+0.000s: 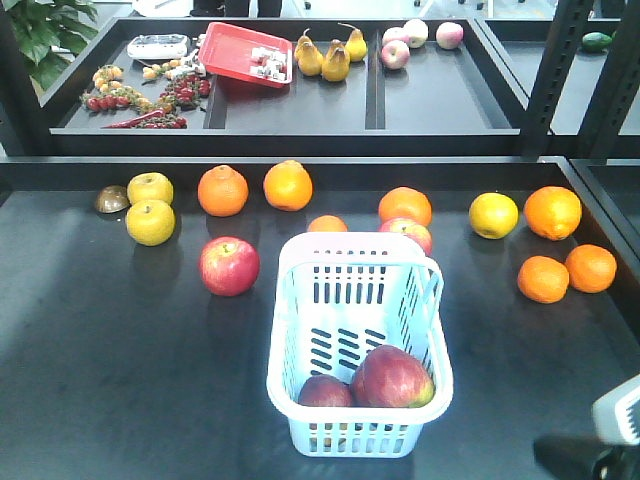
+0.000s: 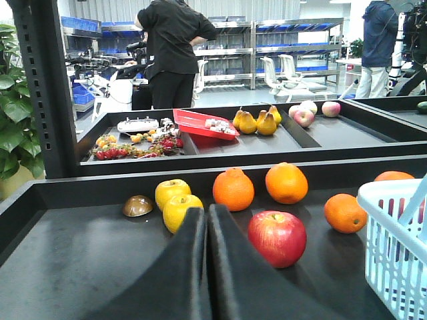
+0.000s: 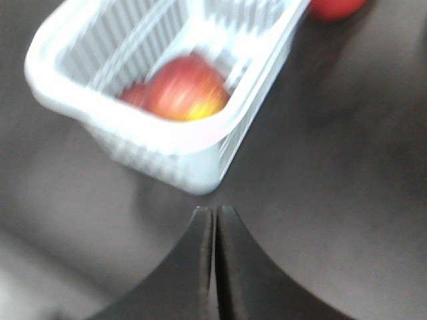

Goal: Pick three apples into basket with both arms

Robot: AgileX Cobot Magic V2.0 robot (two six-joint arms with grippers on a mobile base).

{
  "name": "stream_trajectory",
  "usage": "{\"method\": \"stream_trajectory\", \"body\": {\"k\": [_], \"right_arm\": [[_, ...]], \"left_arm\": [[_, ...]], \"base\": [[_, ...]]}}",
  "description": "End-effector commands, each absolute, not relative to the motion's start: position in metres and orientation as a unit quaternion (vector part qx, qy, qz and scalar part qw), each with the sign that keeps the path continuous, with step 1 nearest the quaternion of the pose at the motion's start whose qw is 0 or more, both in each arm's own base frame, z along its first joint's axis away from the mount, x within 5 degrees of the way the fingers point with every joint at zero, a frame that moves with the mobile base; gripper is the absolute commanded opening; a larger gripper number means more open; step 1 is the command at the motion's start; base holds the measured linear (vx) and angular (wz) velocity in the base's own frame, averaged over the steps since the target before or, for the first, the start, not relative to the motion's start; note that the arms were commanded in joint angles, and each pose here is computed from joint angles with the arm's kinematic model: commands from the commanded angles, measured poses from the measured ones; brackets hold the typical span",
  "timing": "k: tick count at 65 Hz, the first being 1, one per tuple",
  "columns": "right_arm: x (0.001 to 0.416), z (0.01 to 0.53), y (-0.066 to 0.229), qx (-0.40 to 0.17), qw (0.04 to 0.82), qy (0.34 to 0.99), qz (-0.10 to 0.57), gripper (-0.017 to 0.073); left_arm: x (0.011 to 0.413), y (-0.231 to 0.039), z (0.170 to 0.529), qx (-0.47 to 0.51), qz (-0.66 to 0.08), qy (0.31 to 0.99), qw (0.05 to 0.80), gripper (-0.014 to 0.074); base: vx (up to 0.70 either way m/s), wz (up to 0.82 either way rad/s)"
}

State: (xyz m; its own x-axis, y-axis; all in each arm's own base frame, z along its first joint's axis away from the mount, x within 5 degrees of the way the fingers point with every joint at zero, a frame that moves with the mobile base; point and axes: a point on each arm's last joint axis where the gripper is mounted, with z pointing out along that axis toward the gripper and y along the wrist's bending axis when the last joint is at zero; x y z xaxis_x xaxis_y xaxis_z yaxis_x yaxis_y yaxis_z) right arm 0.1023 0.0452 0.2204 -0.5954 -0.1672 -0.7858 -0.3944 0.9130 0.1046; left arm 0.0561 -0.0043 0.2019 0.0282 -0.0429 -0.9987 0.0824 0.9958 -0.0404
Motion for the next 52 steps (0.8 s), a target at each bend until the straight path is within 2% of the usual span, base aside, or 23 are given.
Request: {"method": "stream_trajectory", "body": {"k": [1,11,36,52], "right_arm": [[0.109,0.227,0.039,-0.080,0.514,0.842,0.142,-0.0003],[0.094,0.210,0.029,-0.024,0.571,0.806,0.156,-0.0003],[0.065,0.182,0.020,-0.059,0.623,0.769,0.135,-0.0003],[0.061,0.186,0.006,0.018,0.662,0.745,0.078,-0.0003]], "left_arm": [[0.055,-0.005,0.203,0.014,-0.053,0.669,0.741,-0.0007],[0.055,-0.005,0.203,0.014,-0.053,0.669,0.741,-0.0007],[0.055,-0.005,0.203,0.014,-0.053,0.669,0.741,-0.0007],[0.055,-0.005,0.203,0.014,-0.053,0.669,0.741,-0.0007]], "base": [[0.00,0.00],[0.00,0.00],[0.00,0.00],[0.00,0.00]]}}
